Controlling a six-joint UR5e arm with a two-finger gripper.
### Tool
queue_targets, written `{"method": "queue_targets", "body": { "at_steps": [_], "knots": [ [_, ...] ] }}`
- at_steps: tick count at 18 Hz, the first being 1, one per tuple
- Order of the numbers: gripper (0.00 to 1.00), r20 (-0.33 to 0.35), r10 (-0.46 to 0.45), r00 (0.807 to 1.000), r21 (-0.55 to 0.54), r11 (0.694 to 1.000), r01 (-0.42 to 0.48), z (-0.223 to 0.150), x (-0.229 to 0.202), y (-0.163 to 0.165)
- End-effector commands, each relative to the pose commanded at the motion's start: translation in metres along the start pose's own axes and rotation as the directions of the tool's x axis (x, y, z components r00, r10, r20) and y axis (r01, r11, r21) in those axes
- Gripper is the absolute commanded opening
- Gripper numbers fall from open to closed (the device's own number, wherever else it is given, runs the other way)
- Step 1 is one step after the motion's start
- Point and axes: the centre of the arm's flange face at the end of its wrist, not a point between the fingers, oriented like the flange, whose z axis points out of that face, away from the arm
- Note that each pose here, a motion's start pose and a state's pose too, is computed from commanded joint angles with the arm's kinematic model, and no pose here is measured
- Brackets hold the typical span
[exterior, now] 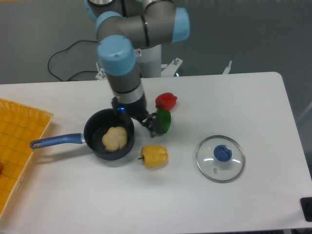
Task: Place the round bread in the pot
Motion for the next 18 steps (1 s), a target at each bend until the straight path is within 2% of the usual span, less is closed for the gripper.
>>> {"method": "queue_targets", "body": {
  "at_steps": [4,9,13,15,18],
  "knots": [
    [1.0,-0.009,0.138,0.99,-0.012,0.99,-0.138,0.002,-0.033,0.033],
    [1.0,-0.052,0.165,0.985,-0.01,0.986,-0.165,0.008,-0.068,0.076],
    [1.0,-0.105,0.321,0.941,-0.005,0.946,-0.324,0.022,-0.102,0.106],
    [1.0,-0.127,0.316,0.94,-0.006,0.948,-0.319,0.033,-0.111,0.118],
    [1.0,-0.148,0.312,0.938,-0.009,0.948,-0.317,0.047,-0.114,0.12]
  ]
}}
